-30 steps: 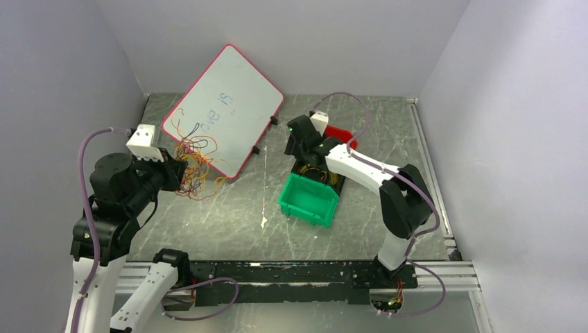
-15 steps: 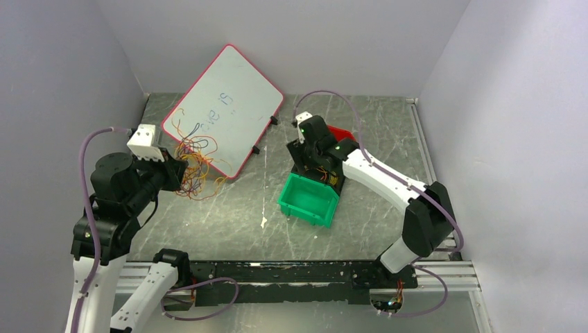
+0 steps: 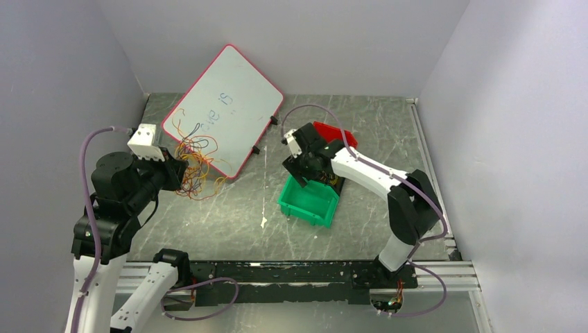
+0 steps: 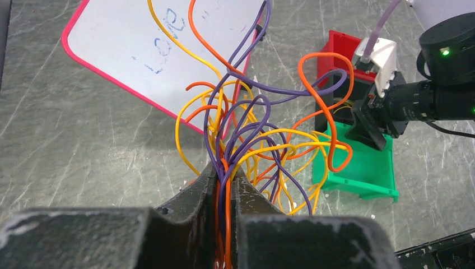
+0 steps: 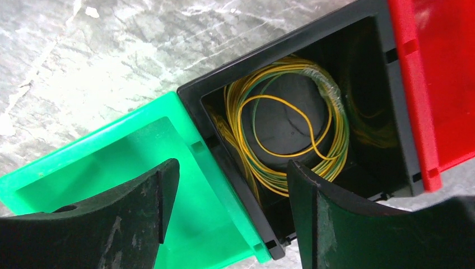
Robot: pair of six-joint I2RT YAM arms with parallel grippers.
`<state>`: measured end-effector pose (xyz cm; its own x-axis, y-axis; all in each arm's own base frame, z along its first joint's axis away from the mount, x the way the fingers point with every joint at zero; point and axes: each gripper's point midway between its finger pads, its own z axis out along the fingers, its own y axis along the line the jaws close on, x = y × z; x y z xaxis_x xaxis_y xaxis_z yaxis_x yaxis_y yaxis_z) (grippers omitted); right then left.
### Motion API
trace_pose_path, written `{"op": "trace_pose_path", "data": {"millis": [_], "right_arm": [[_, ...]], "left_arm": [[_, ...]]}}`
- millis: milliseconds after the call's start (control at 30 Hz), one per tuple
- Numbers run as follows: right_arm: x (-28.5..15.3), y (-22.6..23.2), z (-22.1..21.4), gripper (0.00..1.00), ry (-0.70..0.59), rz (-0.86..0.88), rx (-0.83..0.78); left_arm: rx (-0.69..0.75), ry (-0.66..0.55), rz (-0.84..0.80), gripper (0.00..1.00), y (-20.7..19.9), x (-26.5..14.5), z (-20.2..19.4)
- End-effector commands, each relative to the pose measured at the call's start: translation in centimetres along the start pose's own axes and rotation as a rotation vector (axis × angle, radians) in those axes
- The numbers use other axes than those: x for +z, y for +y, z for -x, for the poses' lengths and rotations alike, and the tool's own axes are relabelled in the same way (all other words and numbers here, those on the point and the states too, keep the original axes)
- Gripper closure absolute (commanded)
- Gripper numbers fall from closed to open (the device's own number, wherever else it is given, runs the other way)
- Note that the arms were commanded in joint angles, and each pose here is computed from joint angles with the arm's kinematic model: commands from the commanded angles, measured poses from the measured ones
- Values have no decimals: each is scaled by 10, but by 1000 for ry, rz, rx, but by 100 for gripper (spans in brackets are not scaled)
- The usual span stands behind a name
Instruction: Untangle the cables
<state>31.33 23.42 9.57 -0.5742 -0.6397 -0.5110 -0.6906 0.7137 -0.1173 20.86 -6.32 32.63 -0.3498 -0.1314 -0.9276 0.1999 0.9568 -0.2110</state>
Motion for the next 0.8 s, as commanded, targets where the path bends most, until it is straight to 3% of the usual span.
{"op": "trace_pose_path", "data": {"millis": [0,400,567,767], "right_arm": [[15,4,-16,28,56,23,-18],[30,13,-1,57,21,55,59],[43,0,6,82,34,-36,138],[48,-28,25,86,1,-197,269]], "left_arm": [[10,-18,-4,88,-1,0,4],[15,-18,11,88,2,-1,3],[16,-17,13,87,3,-3,2],[19,-15,21,87,4,-4,1]]}}
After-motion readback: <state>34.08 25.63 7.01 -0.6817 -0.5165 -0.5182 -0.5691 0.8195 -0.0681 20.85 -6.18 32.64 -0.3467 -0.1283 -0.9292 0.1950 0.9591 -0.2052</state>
